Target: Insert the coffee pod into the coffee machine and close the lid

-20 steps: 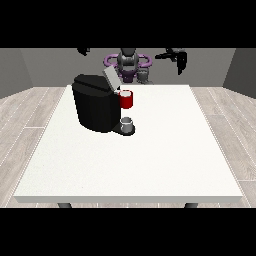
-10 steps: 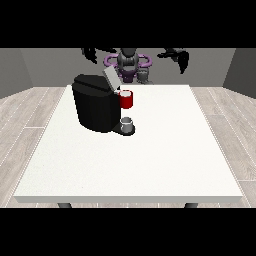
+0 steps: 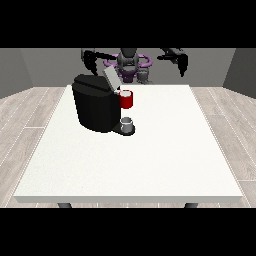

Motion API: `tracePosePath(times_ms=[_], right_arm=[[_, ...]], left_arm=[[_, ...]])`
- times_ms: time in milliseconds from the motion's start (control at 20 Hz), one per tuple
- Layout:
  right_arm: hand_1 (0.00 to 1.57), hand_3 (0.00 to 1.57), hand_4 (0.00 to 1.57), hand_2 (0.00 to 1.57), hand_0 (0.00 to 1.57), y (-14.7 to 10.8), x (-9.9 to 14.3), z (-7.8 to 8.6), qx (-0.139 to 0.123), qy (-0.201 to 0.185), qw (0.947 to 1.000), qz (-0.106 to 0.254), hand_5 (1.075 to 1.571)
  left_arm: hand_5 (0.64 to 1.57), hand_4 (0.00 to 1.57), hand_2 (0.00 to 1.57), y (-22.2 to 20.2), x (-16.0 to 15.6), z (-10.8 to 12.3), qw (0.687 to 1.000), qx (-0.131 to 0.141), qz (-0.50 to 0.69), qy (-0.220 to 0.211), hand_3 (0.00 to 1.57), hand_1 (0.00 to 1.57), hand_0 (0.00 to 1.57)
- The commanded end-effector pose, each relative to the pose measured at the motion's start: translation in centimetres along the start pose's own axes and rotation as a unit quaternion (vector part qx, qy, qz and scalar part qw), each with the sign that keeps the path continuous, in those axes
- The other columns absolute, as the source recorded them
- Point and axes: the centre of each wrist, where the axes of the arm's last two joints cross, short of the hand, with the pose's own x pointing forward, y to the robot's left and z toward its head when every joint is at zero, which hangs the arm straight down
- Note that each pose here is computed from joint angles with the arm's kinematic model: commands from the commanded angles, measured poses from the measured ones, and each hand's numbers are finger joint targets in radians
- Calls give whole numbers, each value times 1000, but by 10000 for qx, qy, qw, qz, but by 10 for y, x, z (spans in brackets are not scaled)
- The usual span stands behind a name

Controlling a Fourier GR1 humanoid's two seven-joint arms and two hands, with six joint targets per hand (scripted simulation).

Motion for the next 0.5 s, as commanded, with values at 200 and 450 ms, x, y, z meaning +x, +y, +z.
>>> tracePosePath(times_ms=[200,450], right_arm=[[0,0,0,0,0,24,19,-21,358,-20,9993,102,1571],[0,0,0,0,0,30,13,-33,355,-246,9985,340,1571]], left_arm=[[1571,0,0,7,-2,23,9994,346,-53,83,0,0,0],[1571,0,0,22,33,12,9992,206,-250,-246,0,0,0]])
